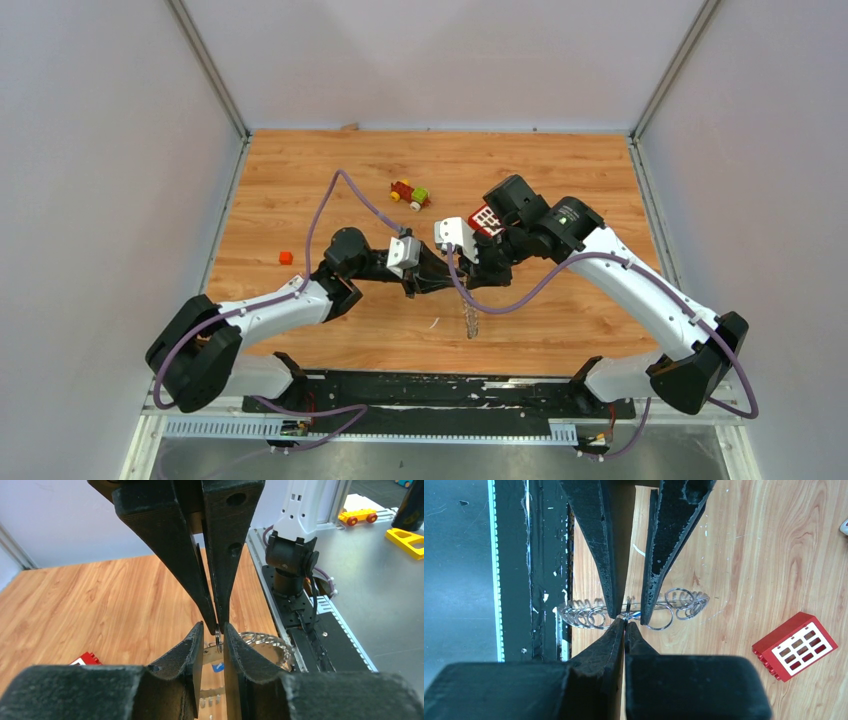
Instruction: Put the keys on the keyring
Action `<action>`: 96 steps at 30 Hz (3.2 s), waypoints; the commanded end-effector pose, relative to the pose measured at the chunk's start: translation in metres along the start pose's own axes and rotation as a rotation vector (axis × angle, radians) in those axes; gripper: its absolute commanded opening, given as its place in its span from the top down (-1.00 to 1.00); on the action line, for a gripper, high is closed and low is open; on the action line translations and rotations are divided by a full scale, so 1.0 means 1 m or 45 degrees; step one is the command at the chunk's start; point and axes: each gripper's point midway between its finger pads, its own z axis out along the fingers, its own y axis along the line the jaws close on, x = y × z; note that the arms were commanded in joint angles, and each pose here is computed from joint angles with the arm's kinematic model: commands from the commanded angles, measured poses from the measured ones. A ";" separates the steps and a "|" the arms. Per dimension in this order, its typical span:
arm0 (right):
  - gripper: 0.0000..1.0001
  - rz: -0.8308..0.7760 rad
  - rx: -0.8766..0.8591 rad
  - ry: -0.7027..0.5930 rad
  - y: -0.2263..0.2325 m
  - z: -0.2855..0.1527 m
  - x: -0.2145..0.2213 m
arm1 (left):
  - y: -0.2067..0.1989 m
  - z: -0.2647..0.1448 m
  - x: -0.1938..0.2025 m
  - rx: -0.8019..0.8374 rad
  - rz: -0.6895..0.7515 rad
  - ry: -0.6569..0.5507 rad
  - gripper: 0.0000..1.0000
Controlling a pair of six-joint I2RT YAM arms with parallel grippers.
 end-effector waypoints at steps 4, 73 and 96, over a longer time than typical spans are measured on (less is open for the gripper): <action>1.00 -0.060 0.037 -0.069 -0.003 -0.009 -0.017 | -0.005 0.002 0.003 0.040 0.016 0.001 0.44; 0.19 -0.184 -0.137 -0.511 0.031 -0.002 -0.029 | -0.032 -0.017 -0.059 0.098 0.031 -0.395 1.00; 0.13 -0.173 -0.049 -0.559 0.018 0.017 -0.019 | -0.032 -0.018 -0.063 0.090 0.036 -0.408 1.00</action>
